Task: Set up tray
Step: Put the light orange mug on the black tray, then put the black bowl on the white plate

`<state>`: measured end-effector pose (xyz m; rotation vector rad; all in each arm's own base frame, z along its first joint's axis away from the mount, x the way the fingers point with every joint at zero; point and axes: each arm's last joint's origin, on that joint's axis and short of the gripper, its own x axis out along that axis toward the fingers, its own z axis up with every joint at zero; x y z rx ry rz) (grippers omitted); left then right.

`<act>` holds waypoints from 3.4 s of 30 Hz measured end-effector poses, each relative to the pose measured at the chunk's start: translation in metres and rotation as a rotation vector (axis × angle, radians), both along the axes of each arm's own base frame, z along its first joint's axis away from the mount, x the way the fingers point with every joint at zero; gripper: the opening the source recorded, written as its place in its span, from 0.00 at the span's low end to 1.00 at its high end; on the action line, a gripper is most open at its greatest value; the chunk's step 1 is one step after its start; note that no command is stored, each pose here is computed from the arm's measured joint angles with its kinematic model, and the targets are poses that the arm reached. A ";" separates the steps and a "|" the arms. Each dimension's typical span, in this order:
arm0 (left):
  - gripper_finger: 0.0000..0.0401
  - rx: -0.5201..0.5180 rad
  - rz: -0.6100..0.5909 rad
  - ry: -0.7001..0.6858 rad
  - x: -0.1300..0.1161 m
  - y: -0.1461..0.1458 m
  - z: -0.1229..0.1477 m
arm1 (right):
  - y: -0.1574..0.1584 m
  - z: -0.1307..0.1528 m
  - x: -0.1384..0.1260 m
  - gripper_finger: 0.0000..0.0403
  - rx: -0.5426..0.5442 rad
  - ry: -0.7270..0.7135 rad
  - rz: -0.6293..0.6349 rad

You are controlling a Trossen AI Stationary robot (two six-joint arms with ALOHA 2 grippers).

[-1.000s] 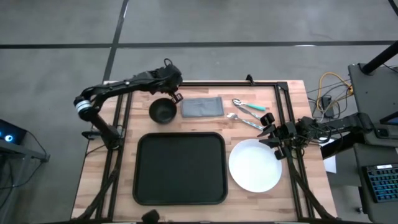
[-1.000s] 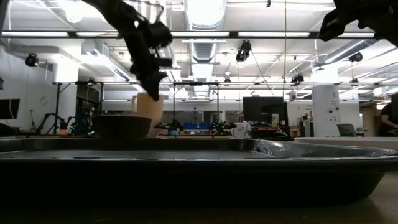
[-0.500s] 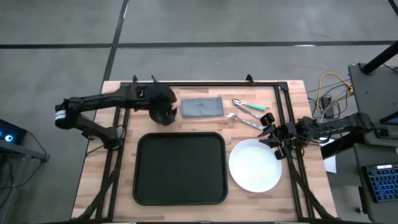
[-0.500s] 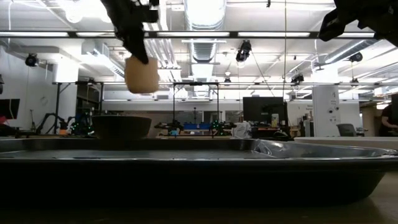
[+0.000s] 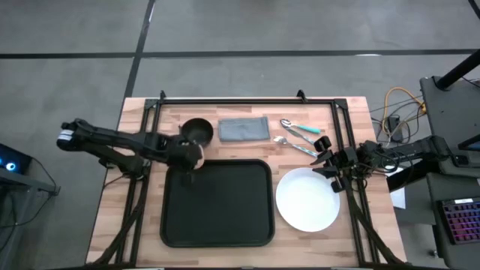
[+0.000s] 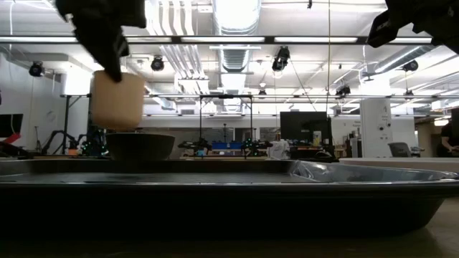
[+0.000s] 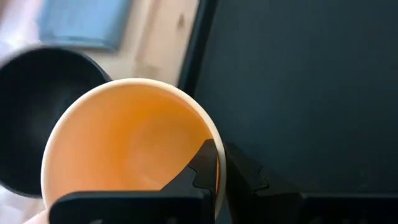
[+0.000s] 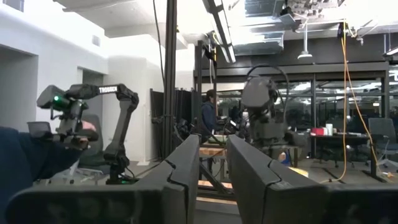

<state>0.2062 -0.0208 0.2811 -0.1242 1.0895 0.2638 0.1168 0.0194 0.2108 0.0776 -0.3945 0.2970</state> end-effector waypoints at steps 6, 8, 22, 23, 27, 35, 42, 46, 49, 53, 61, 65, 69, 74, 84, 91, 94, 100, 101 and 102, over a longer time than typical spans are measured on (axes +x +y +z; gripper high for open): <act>0.00 -0.072 0.051 -0.037 -0.017 -0.018 -0.019 | 0.000 0.000 0.000 0.18 0.000 0.000 0.000; 0.00 -0.080 0.085 -0.040 -0.023 -0.021 -0.025 | 0.000 0.000 0.000 0.19 0.000 0.000 0.000; 0.00 -0.121 0.165 0.000 -0.038 -0.029 -0.067 | 0.000 0.000 0.000 0.17 0.000 0.000 0.000; 0.00 -0.119 0.166 0.004 -0.038 -0.029 -0.067 | 0.000 0.000 0.000 0.17 0.000 -0.001 -0.001; 0.00 -0.117 0.163 0.008 -0.038 -0.030 -0.069 | 0.000 0.000 0.000 0.17 0.000 -0.001 0.000; 0.00 -0.112 0.154 0.012 -0.038 -0.030 -0.070 | 0.000 0.000 0.000 0.20 0.000 0.000 -0.001; 0.01 -0.107 0.155 0.027 -0.040 -0.029 -0.075 | 0.000 0.000 0.000 0.18 0.000 -0.001 0.000; 0.02 -0.106 0.154 0.029 -0.041 -0.029 -0.076 | 0.000 0.000 0.000 0.17 0.000 0.000 0.000; 0.02 -0.102 0.150 0.035 -0.041 -0.029 -0.076 | 0.000 0.000 0.000 0.17 0.000 -0.001 0.000; 0.02 -0.088 0.115 0.042 -0.041 -0.029 -0.076 | 0.000 0.000 0.000 0.18 0.000 0.000 0.000; 0.02 -0.087 0.113 0.043 -0.041 -0.029 -0.076 | 0.000 0.000 0.000 0.20 0.000 0.000 0.000; 0.02 -0.087 0.113 0.043 -0.041 -0.029 -0.076 | 0.000 0.000 0.000 0.19 0.000 0.000 0.000; 0.02 -0.087 0.113 0.043 -0.041 -0.029 -0.076 | 0.000 0.000 0.000 0.17 0.000 -0.001 -0.001; 0.02 -0.087 0.114 0.043 -0.041 -0.029 -0.076 | 0.000 0.000 0.000 0.17 0.000 0.000 0.000; 0.11 -0.089 0.117 0.043 -0.041 -0.029 -0.076 | 0.000 0.000 0.000 0.20 0.000 0.000 0.000; 0.30 -0.089 0.119 0.043 -0.041 -0.029 -0.076 | 0.000 0.000 0.000 0.18 0.000 -0.001 -0.001; 0.36 -0.089 0.119 0.043 -0.041 -0.029 -0.076 | 0.000 0.000 0.000 0.17 0.000 -0.001 -0.001; 0.43 -0.089 0.118 0.044 -0.041 -0.029 -0.076 | 0.000 0.000 0.000 0.18 0.000 -0.001 0.000; 0.44 -0.089 0.118 0.044 -0.041 -0.029 -0.076 | 0.000 0.000 0.000 0.18 0.000 0.000 0.000; 0.45 -0.089 0.118 0.043 -0.041 -0.029 -0.076 | 0.000 0.000 0.000 0.19 0.000 0.000 0.000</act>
